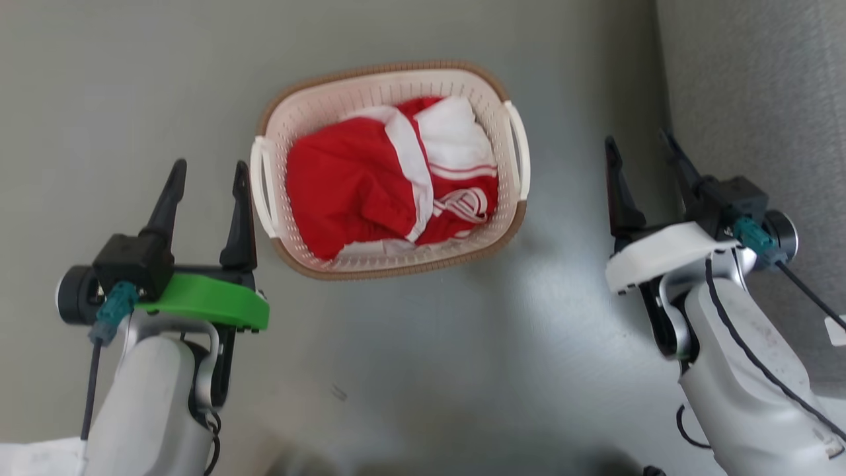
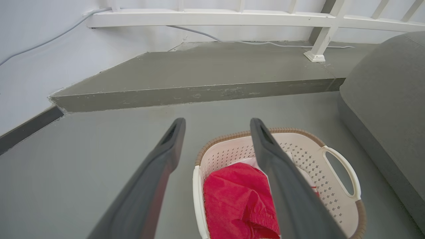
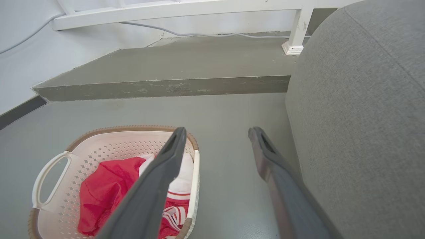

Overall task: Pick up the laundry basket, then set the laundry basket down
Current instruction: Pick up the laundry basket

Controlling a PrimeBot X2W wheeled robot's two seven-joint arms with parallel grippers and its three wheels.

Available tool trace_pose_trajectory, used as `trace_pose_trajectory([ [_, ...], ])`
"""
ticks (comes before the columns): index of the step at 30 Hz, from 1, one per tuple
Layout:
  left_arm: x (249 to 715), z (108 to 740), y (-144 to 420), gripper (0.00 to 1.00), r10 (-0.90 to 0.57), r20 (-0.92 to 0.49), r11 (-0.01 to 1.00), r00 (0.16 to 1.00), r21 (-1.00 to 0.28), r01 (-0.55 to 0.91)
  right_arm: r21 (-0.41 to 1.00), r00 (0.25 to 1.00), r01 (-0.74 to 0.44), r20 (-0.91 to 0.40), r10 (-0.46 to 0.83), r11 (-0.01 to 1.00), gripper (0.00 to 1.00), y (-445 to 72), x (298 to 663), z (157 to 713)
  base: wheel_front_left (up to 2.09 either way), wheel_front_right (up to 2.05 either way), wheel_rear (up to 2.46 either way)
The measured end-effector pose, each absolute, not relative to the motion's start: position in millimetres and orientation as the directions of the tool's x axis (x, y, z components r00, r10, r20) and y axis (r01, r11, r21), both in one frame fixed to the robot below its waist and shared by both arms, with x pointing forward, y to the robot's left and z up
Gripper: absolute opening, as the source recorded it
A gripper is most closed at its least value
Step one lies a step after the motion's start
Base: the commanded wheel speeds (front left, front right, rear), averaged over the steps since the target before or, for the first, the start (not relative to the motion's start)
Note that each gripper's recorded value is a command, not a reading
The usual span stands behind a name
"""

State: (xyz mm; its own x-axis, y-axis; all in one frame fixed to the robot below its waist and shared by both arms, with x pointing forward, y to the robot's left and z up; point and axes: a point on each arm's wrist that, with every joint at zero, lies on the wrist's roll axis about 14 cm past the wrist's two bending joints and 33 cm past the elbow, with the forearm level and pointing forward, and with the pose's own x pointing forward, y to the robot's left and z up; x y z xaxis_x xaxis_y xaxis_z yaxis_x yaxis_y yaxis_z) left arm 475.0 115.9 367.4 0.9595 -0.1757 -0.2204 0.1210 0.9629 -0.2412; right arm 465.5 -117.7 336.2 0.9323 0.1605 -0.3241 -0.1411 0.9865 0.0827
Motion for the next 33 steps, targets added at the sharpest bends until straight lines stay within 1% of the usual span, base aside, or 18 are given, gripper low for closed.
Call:
trace_pose_trajectory([
  [10,495,328,108,1.00,-0.206,-0.267,0.956,0.941,-0.261,0.135,0.095,0.910,-0.160,-0.371,0.184,0.982,1.00,-107,483,299,0.00,0.00,0.00],
  [17,500,290,107,1.00,-0.215,-0.340,0.954,0.915,-0.272,0.123,0.121,0.886,-0.181,-0.411,0.215,0.976,1.00,-93,488,272,0.00,0.00,0.00],
  [20,500,272,109,1.00,-0.212,-0.386,0.958,0.898,-0.265,0.112,0.131,0.871,-0.201,-0.429,0.238,0.971,1.00,-87,489,261,0.00,0.00,0.00],
  [21,497,259,110,1.00,-0.220,-0.419,0.958,0.881,-0.261,0.115,0.135,0.862,-0.208,-0.443,0.246,0.969,1.00,-84,490,254,0.00,0.00,0.00],
  [26,494,235,109,1.00,-0.230,-0.486,0.959,0.843,-0.262,0.110,0.140,0.833,-0.222,-0.487,0.262,0.965,1.00,-82,483,238,0.00,0.00,0.00],
  [33,494,215,104,1.00,-0.265,-0.540,0.954,0.799,-0.270,0.133,0.146,0.800,-0.239,-0.530,0.280,0.960,1.00,-81,480,223,0.00,0.00,0.00],
])
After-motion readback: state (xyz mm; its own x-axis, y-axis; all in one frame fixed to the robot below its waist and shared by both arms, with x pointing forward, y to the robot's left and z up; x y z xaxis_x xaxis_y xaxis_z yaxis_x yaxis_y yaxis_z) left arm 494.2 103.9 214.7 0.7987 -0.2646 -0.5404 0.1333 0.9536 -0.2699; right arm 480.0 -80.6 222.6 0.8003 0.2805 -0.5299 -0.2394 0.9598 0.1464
